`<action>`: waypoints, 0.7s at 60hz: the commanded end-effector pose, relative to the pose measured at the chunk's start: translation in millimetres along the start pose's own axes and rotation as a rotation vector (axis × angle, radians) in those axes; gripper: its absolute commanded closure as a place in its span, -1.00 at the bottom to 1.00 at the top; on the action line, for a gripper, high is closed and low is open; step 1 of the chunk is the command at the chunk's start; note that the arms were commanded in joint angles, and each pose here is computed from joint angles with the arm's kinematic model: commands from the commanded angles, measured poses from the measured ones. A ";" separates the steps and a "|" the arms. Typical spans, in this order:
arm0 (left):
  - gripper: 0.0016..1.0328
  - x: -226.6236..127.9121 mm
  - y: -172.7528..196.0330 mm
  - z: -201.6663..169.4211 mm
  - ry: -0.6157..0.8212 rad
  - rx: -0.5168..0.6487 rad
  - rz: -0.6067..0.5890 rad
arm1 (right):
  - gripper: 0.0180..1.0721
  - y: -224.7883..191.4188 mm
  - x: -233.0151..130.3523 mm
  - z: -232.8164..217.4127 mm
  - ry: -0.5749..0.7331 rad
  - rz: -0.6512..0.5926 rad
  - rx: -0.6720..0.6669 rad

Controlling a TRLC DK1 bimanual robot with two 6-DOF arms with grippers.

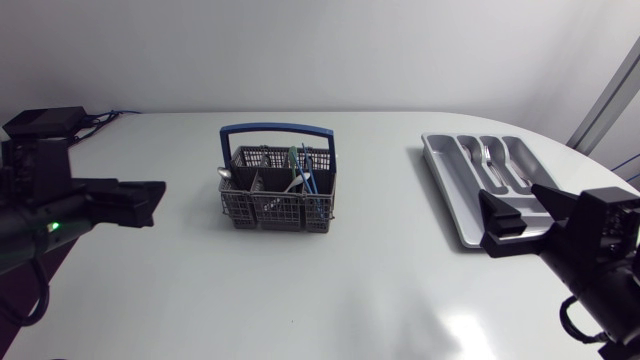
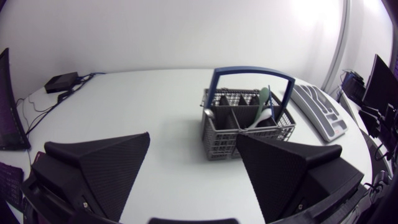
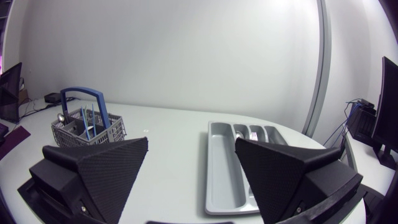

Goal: Unload the cutlery basket into the drawer organizer.

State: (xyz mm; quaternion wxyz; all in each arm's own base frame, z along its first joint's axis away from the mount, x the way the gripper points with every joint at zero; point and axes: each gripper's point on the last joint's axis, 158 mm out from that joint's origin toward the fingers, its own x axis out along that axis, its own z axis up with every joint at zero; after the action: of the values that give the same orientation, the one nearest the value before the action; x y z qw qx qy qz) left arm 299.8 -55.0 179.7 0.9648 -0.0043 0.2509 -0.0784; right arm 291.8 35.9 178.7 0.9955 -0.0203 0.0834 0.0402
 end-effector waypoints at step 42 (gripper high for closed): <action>-0.68 115.2 -145.5 13.2 0.277 0.005 -0.362 | -0.93 118.7 62.7 -27.7 0.503 0.357 -0.141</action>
State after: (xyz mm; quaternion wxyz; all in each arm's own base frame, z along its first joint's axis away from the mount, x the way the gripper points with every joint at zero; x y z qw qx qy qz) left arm 375.1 -198.3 136.7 0.8952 -0.0146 0.3771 -0.2371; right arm 335.1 151.5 142.0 0.9235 -0.0786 0.3133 0.2071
